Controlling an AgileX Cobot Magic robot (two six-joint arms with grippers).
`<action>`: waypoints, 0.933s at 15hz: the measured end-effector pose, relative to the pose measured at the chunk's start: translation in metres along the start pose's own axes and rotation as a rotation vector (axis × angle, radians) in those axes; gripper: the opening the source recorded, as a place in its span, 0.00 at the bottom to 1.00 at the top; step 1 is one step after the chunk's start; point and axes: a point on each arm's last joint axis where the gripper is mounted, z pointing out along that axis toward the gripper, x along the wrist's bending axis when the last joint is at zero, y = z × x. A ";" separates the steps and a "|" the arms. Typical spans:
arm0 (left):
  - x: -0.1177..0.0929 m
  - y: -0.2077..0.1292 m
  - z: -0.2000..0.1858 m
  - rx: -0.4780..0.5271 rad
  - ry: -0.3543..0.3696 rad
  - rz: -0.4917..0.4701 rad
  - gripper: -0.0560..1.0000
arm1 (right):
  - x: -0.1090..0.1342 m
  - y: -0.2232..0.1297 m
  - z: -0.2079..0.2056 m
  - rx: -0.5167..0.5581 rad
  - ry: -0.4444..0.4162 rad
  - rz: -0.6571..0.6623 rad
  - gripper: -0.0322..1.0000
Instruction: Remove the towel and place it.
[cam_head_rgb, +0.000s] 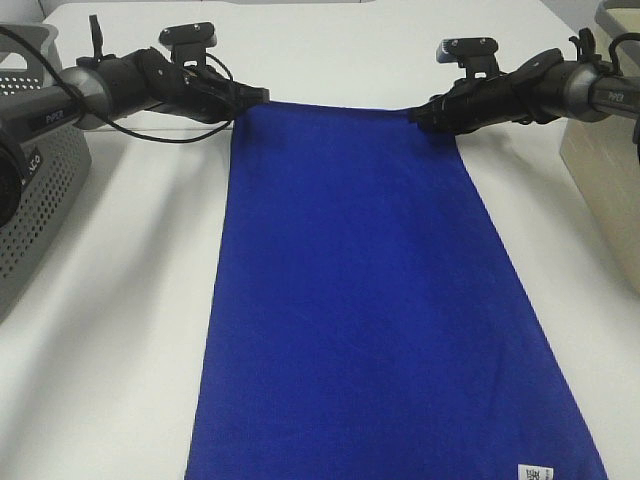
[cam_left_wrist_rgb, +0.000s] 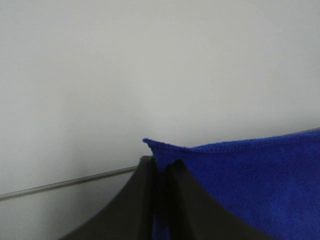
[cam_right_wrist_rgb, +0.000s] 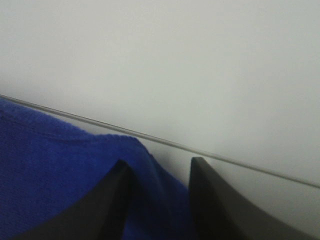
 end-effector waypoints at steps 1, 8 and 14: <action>0.000 0.000 0.000 -0.001 0.001 0.003 0.14 | -0.001 0.000 0.000 -0.002 -0.003 0.000 0.53; 0.000 0.001 0.000 -0.013 0.005 0.005 0.48 | -0.001 0.014 -0.009 -0.035 -0.020 -0.034 0.66; -0.011 0.027 -0.013 -0.092 0.038 0.187 0.51 | 0.008 0.046 -0.030 -0.059 0.077 -0.071 0.66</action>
